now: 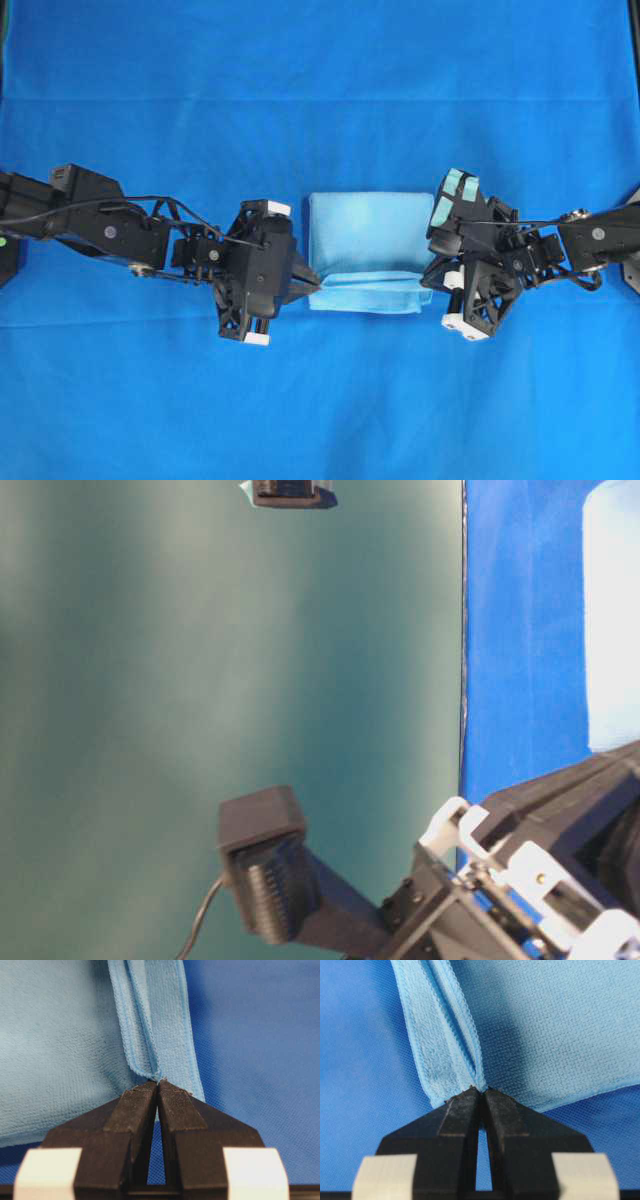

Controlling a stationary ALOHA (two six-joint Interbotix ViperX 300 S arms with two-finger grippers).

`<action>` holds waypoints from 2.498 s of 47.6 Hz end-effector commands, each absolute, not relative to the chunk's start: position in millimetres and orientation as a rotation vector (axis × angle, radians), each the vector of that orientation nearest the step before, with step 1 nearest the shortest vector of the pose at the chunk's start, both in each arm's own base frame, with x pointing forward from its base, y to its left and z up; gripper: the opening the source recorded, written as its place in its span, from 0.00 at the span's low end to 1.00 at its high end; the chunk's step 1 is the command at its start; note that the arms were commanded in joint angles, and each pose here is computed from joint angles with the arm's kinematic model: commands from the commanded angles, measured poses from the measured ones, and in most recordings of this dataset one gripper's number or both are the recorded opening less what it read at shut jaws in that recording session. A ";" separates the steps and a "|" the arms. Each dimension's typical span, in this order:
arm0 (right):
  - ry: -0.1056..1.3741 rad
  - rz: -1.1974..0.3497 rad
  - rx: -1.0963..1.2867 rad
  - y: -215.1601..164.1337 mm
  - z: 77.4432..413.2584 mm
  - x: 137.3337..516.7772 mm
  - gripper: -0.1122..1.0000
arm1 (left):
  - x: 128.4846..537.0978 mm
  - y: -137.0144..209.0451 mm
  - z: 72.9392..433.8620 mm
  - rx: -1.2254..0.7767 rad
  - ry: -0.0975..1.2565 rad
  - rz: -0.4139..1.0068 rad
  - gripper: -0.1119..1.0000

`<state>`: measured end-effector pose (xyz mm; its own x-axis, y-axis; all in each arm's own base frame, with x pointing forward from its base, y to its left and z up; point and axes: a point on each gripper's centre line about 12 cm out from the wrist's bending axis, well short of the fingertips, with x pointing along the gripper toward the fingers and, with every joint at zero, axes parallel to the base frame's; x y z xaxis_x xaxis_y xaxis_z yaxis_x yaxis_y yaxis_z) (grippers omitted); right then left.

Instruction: Fold the light blue towel.

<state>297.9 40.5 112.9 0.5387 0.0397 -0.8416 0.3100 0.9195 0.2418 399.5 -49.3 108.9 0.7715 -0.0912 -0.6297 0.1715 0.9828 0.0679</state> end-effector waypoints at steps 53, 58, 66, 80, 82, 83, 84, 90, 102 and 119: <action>0.766 -0.111 0.211 38.6 229.6 290.4 0.65 | 355.8 -43.7 217.9 0.126 0.503 -0.143 0.61; 0.695 -0.107 0.168 31.3 245.9 274.3 0.65 | 335.6 -37.5 228.4 0.118 0.462 -0.130 0.61; 0.572 -0.109 0.140 18.4 268.3 239.4 0.65 | 303.0 -28.0 239.1 0.111 0.376 -0.107 0.61; 0.422 -0.126 0.095 1.7 276.2 182.3 0.65 | 239.4 -17.9 259.0 0.102 0.211 -0.082 0.61; 0.409 -0.127 0.090 0.3 274.3 176.8 0.65 | 230.4 -15.8 260.2 0.101 0.193 -0.075 0.61; 0.401 -0.126 0.089 -0.3 273.5 174.2 0.65 | 226.3 -14.8 260.6 0.100 0.184 -0.072 0.61; 0.401 -0.127 0.088 -0.8 271.2 171.8 0.65 | 222.0 -13.5 260.2 0.100 0.178 -0.067 0.61; 0.379 -0.134 0.076 -4.9 259.6 158.8 0.65 | 196.4 -5.7 253.9 0.093 0.151 -0.034 0.61; 0.365 -0.174 0.088 -13.8 235.4 144.2 0.65 | 165.7 -3.8 240.4 0.072 0.154 -0.028 0.61; 0.379 -0.179 0.115 -15.2 217.4 145.1 0.65 | 150.3 -3.4 225.1 0.070 0.122 -0.027 0.61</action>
